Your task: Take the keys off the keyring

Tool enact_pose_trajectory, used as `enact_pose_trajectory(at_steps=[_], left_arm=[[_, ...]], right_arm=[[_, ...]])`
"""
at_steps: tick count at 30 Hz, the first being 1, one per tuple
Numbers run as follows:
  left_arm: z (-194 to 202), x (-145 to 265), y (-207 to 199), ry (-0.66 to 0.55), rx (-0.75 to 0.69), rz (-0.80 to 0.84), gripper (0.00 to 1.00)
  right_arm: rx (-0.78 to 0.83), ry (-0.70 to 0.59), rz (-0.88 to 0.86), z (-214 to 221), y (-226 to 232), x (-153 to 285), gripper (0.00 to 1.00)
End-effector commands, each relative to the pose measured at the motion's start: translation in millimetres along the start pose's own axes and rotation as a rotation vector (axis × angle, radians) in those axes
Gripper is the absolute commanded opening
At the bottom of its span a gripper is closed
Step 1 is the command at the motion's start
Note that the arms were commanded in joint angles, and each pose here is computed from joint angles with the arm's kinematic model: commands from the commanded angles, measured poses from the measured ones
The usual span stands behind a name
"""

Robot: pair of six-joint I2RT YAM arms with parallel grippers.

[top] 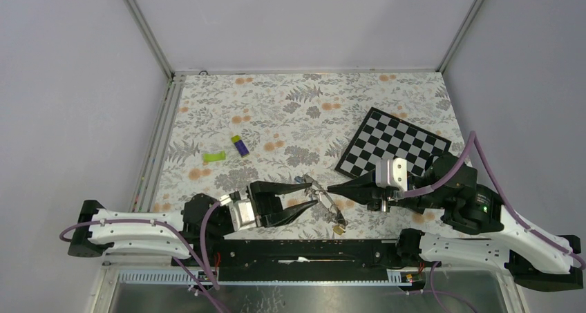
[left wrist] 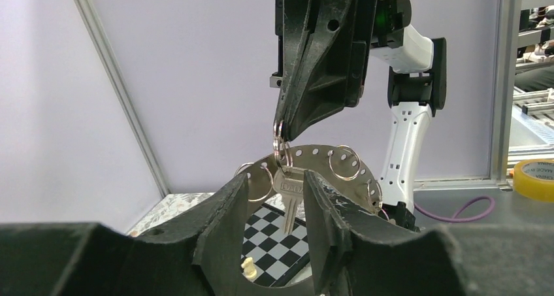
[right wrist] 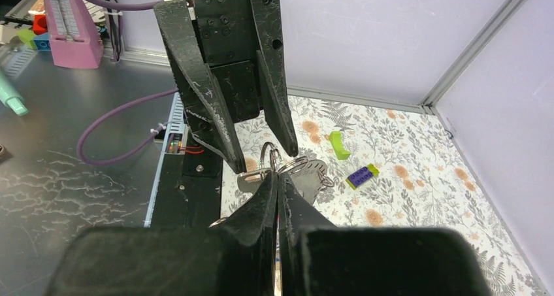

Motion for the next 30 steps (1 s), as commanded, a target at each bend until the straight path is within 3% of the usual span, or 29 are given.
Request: enact_pose_trajectory(at_steps=[1,14,30], left_arm=[[-23,-7,5,-0.097,0.051,-0.038,0.42],[-24,-13,1,-0.11,0.061,-0.021,0.4],[-25,-17,1,-0.114,0.057,-0.018,0.24]], right_arm=[[0.061,-0.085,0.064,-27,-15,5,0.0],[0.065,-0.074,0.05,-23,-13,4,0.0],[0.062,-0.033,0.02,-14,-7,4,0.0]])
Point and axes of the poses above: each gripper's point midway between its finger pads, its own x axis back along the fingers, its own y axis along the line the jaws close on, z = x × y, the point moved 3 cm from there along x, back along the fingers, and after that the axes turned 10 degrees about x, right-handed, at the moved point
